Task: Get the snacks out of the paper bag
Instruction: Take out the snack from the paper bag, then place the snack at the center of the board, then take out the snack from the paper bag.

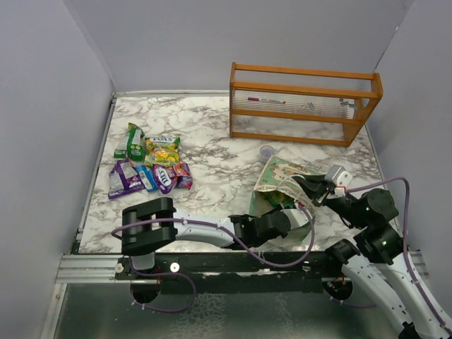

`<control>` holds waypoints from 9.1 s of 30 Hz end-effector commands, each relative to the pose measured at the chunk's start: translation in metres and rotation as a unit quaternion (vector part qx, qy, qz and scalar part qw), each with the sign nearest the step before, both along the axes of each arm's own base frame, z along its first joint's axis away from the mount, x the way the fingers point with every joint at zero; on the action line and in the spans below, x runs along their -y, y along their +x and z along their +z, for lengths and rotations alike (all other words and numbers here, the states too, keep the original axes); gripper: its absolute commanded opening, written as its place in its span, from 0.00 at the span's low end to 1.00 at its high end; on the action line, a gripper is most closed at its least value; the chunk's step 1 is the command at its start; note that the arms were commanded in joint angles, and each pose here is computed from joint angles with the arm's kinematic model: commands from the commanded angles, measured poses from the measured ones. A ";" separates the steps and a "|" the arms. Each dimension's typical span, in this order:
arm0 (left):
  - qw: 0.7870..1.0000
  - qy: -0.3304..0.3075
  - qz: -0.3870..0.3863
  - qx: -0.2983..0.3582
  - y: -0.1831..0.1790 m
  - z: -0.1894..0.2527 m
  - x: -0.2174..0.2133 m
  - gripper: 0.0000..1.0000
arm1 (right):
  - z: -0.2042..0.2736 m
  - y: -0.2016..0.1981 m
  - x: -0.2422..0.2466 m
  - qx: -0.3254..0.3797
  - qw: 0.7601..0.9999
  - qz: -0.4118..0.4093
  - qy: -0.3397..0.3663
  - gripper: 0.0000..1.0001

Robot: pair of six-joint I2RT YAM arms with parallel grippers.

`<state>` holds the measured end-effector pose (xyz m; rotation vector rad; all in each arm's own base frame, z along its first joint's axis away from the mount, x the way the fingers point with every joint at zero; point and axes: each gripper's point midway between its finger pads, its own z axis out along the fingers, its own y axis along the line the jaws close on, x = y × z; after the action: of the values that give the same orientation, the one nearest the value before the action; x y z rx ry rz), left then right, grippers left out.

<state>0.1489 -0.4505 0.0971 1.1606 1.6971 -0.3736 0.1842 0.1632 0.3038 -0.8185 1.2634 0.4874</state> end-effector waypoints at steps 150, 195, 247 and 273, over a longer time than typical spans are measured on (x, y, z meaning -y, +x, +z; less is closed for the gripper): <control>0.966 -0.194 0.034 -0.170 -0.068 0.106 -0.045 0.66 | 0.004 0.000 0.005 0.026 1.000 -0.012 0.010 0.02; 0.971 -0.126 0.197 0.041 0.081 -0.011 -0.017 0.79 | 0.004 -0.002 0.001 0.025 1.000 -0.001 0.010 0.02; 0.979 -0.144 0.125 -0.073 -0.018 0.028 -0.040 0.00 | 0.002 0.000 0.002 0.023 1.000 -0.004 0.007 0.02; 0.965 -0.212 -0.008 -0.155 -0.080 0.150 -0.140 0.00 | 0.000 0.001 0.002 0.021 1.000 -0.006 0.006 0.02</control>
<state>0.0857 -0.3306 0.2174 0.8169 1.7973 -0.7799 0.1841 0.1602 0.3037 -0.8004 1.2419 0.4722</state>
